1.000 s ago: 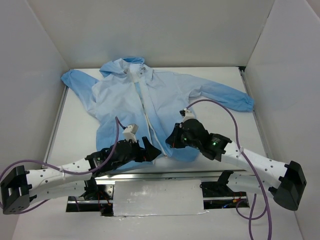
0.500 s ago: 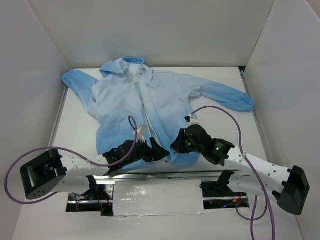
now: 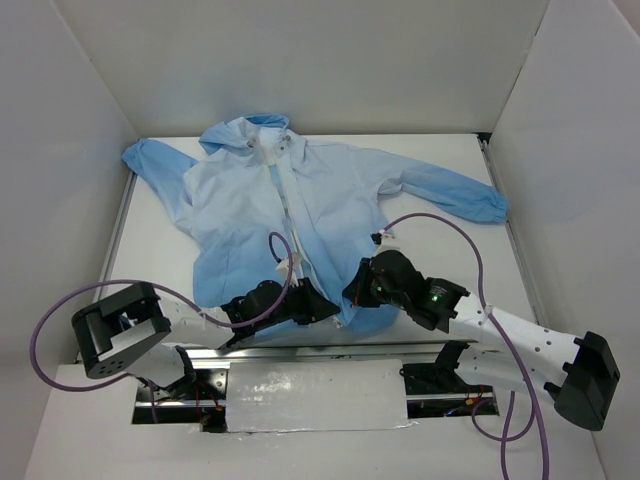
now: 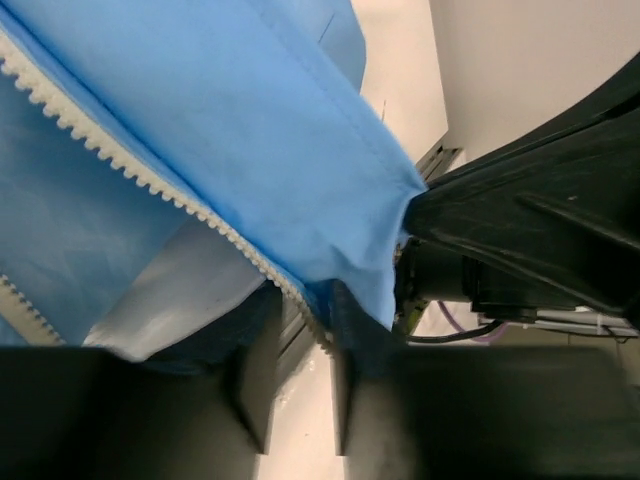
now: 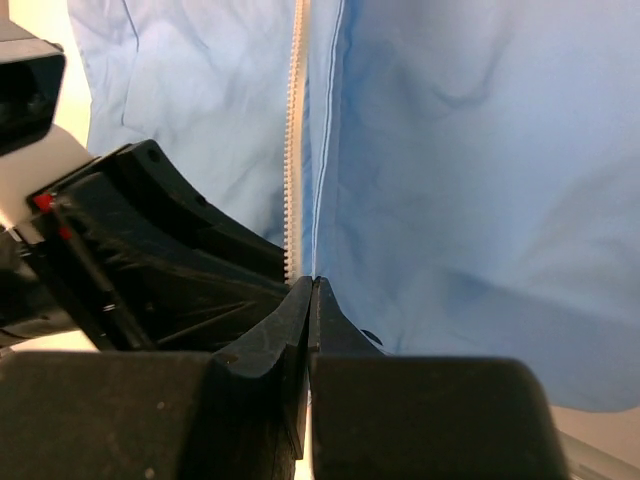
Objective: Zip up the jacket
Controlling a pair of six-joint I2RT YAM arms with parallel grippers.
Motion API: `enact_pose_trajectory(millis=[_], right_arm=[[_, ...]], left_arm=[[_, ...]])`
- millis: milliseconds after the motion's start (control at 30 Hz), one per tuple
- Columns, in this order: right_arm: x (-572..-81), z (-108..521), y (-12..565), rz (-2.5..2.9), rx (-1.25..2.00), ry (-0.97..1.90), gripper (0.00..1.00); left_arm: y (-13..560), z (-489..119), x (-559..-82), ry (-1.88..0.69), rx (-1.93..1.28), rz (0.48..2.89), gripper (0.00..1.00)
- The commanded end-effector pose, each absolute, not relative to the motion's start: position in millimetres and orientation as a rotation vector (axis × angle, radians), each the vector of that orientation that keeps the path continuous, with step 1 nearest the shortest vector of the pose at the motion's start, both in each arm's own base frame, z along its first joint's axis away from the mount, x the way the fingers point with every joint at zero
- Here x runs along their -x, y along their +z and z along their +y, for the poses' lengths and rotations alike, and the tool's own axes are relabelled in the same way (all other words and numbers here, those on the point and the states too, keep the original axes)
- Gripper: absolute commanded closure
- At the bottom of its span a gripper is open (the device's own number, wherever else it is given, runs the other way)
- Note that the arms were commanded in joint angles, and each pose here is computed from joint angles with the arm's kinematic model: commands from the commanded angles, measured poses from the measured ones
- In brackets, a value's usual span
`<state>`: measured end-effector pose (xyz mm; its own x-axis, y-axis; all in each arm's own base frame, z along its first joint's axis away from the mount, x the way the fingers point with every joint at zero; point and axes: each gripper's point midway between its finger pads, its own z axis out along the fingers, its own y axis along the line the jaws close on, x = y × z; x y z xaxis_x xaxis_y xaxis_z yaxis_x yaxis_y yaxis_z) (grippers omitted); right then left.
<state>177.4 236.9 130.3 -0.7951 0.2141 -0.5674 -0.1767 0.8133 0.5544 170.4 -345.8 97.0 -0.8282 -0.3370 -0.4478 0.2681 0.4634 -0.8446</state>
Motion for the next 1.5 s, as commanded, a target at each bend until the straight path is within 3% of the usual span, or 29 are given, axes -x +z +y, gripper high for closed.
enact_pose_trajectory(millis=[0,33,167,400,533,633,900,967,1200,1467], right_arm=[[-184.1,232.9,133.7,2.319,-0.068,0.797,1.00],[-184.7,232.1,132.6,2.320,-0.073,0.792,1.00],[-185.2,228.5,129.6,2.322,-0.090,0.781,1.00],[-181.4,214.7,91.5,2.426,-0.081,0.700,1.00],[-172.4,224.0,104.9,2.364,0.018,0.828,0.63],[-167.4,228.3,145.5,2.206,0.084,0.969,0.52],[-161.4,219.1,198.9,2.123,0.126,0.986,0.53],[-154.1,224.8,198.3,2.137,0.171,1.028,0.53],[-135.4,241.7,178.5,2.185,0.274,1.155,0.37],[-127.8,249.9,167.4,2.212,0.317,1.214,0.36]], left_arm=[[114.2,-356.6,-174.9,-1.478,0.061,2.067,0.67],[114.3,-357.2,-174.6,-1.484,0.052,2.068,0.77],[111.0,-354.2,-176.1,-1.436,0.041,2.090,1.00],[138.6,-333.5,-180.4,-1.302,-0.072,2.004,1.00],[154.2,-329.4,-174.8,-1.300,-0.196,1.915,1.00],[165.4,-331.0,-166.4,-1.351,-0.270,1.841,1.00],[178.1,-334.2,-163.3,-1.385,-0.334,1.732,1.00],[182.2,-334.3,-162.6,-1.407,-0.324,1.712,1.00],[202.4,-337.0,-159.0,-1.471,-0.329,1.626,1.00],[212.5,-338.7,-158.9,-1.520,-0.300,1.572,1.00]])
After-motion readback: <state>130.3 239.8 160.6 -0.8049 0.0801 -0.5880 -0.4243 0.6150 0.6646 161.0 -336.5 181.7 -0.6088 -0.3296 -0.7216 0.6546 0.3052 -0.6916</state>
